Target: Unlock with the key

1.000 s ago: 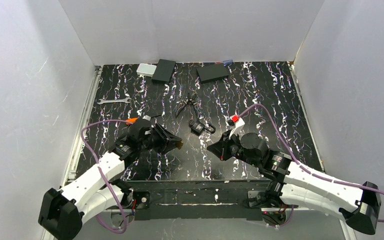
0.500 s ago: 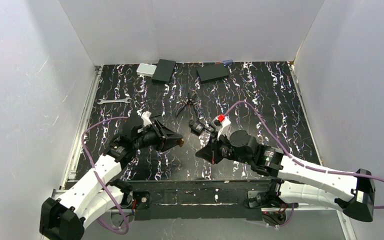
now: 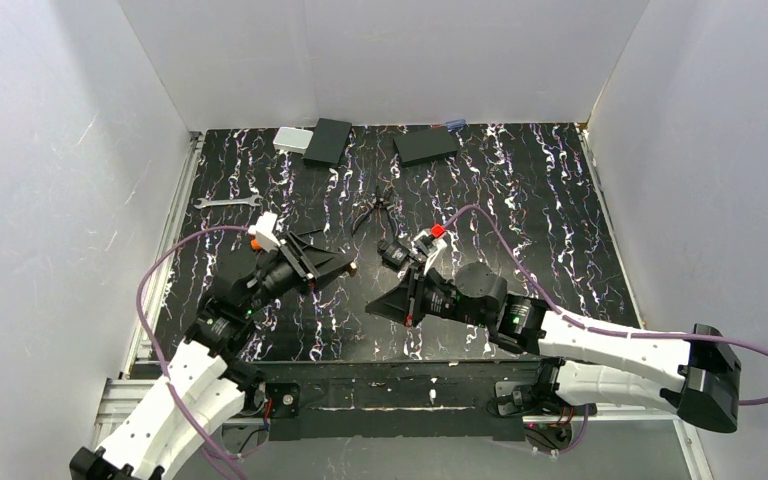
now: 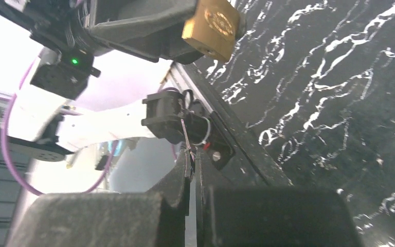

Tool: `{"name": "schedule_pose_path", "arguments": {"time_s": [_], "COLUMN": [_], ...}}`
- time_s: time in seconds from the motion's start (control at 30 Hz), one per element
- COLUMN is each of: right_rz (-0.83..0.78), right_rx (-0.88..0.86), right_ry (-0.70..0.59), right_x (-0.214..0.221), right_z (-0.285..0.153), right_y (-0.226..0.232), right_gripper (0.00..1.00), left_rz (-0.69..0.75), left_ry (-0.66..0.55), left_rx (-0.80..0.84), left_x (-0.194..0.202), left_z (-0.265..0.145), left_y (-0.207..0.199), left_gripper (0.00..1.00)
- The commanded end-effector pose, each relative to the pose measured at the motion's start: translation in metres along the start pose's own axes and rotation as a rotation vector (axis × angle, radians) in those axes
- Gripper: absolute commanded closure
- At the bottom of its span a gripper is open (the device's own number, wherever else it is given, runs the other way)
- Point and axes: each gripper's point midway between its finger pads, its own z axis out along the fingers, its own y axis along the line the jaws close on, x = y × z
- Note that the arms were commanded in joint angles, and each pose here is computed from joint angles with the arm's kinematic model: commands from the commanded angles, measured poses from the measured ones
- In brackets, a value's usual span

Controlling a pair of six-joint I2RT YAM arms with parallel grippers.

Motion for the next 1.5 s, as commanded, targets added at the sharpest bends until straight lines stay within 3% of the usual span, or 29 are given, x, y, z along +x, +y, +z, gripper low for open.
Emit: {"name": "schedule_pose_path", "arguments": {"time_s": [0.0, 0.43, 0.77, 1.07, 1.47], "right_rz": [0.070, 0.164, 0.298, 0.371, 0.255], "right_rx": [-0.214, -0.528, -0.943, -1.141, -1.257], "right_ry": [-0.110, -0.128, -0.050, -0.046, -0.078], "right_x": [-0.024, -0.047, -0.069, -0.082, -0.101], "right_z": [0.004, 0.002, -0.016, -0.033, -0.065], "right_y": [0.045, 0.112, 0.165, 0.179, 0.210], "right_gripper": [0.99, 0.99, 0.99, 0.99, 0.99], "left_rz": [0.111, 0.244, 0.444, 0.477, 0.525], "left_ry": [-0.151, -0.158, -0.134, -0.112, -0.085], "left_rx": [0.149, 0.526, 0.735, 0.933, 1.051], "left_x": [-0.021, -0.027, -0.015, -0.006, 0.003], "left_z": [-0.012, -0.038, -0.080, -0.102, -0.121], "left_y": [-0.028, -0.113, -0.178, -0.203, -0.226], "left_gripper": [1.00, 1.00, 1.00, 1.00, 1.00]}}
